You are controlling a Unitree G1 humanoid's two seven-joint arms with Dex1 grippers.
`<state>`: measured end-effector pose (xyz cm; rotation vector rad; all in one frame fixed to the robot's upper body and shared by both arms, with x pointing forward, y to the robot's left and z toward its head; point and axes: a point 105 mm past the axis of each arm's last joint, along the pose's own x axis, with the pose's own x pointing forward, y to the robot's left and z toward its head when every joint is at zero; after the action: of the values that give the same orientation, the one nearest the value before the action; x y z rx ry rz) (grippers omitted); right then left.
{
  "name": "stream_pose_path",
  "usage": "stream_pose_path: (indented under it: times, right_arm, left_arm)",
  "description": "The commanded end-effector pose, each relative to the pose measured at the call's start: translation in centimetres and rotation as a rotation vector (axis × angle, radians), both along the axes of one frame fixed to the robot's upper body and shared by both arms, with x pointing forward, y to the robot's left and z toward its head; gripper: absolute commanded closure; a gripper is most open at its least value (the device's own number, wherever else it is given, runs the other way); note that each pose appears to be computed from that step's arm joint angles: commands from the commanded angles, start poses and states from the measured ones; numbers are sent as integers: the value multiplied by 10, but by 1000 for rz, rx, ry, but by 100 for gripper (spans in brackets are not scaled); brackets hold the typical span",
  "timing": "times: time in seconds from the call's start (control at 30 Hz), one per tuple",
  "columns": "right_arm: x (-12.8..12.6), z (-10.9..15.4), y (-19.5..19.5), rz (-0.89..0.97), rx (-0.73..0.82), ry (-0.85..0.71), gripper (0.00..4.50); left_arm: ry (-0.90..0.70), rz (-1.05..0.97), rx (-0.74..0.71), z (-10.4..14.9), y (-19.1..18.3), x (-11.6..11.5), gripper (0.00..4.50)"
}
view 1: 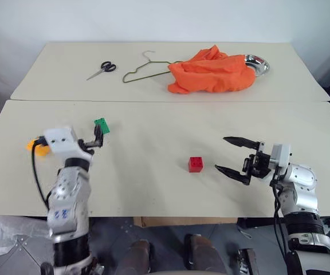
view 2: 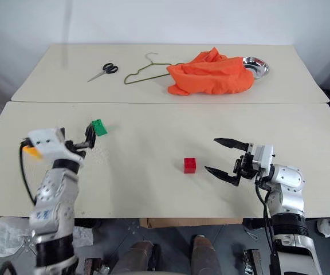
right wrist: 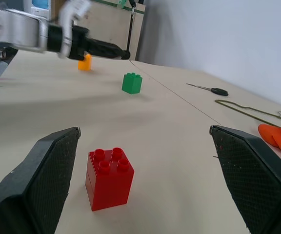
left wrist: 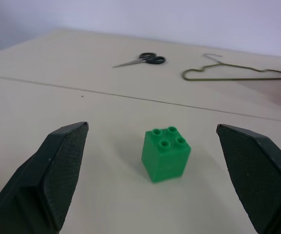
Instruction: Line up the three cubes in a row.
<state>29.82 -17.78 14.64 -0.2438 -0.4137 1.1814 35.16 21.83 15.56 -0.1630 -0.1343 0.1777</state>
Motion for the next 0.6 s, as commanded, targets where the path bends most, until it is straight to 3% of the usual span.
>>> stream_pose_path:
  times: [0.03,0.23,0.6]
  right_arm:
    - [-2,8,5,10,12,-28,4]
    - [-4,10,10,13,20,-24,4]
    - [-7,7,12,7,17,-1,4]
  left_arm:
    - [3,50,-23,5,-6,21,0]
    - [28,57,-43,12,-27,46,0]
    - [97,119,-77,-1,-29,53,0]
